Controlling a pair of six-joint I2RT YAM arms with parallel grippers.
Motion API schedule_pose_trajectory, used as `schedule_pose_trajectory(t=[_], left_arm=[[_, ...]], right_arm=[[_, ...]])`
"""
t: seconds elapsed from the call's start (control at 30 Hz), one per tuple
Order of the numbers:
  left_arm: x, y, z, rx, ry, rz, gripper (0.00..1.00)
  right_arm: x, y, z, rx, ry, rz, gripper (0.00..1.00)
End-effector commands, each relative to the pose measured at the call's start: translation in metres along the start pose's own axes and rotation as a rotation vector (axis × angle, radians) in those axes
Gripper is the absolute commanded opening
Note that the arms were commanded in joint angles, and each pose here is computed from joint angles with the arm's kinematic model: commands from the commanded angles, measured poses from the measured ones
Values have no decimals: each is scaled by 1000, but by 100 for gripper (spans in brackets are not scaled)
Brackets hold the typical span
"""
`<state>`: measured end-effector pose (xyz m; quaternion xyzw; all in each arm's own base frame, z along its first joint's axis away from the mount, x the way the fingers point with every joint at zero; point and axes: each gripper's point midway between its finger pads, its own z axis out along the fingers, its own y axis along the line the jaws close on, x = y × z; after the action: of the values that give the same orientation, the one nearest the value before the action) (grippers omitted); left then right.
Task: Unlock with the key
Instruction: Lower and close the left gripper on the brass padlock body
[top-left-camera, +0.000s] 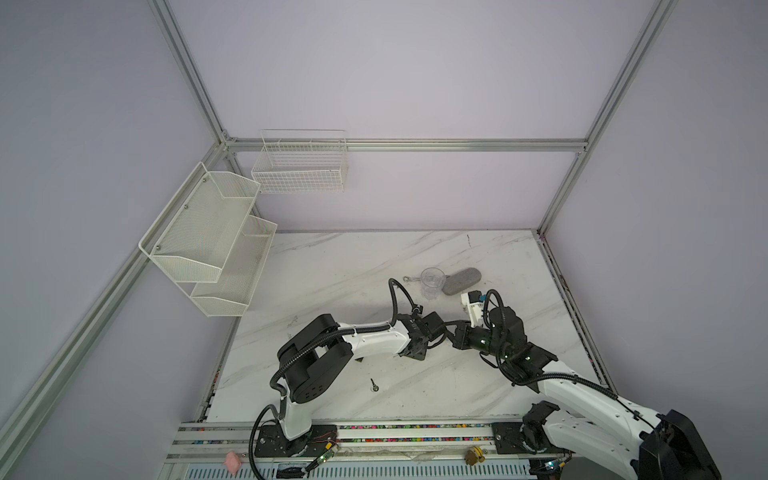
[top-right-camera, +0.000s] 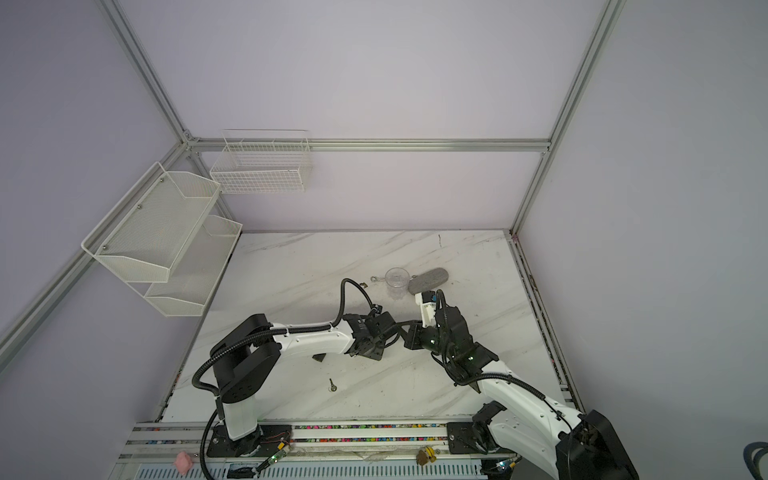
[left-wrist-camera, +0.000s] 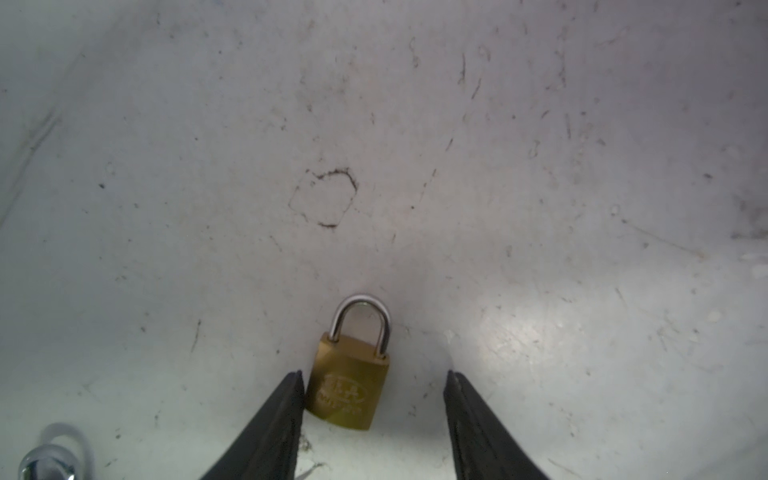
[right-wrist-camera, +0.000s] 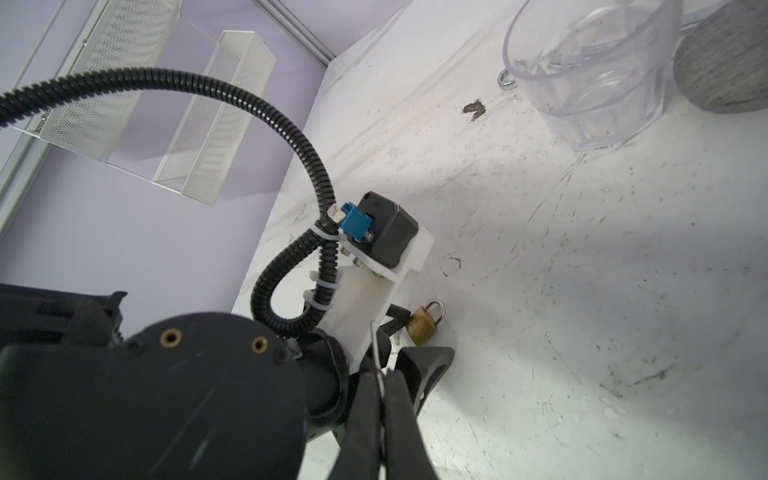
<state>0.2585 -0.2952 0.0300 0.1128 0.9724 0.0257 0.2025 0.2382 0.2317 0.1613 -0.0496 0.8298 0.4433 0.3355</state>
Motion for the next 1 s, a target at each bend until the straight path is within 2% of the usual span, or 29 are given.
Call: schedule_pose_trajectory(t=[0.0, 0.17, 0.37, 0.8, 0.97], left_arm=[[-14, 2, -7, -52, -18, -35, 56], [-18, -9, -4, -21, -3, -11, 55], [-16, -22, -1, 36, 21, -8, 49], [-13, -7, 2, 17, 48, -152, 40], [-10, -3, 7, 5, 65, -167, 37]], right_arm=[[3, -1, -1, 2, -3, 6, 0], [2, -1, -2, 1, -8, 9, 0], [2, -13, -4, 63, -21, 45, 0], [4, -40, -3, 194, -2, 98, 0], [5, -39, -1, 193, 13, 101, 0]])
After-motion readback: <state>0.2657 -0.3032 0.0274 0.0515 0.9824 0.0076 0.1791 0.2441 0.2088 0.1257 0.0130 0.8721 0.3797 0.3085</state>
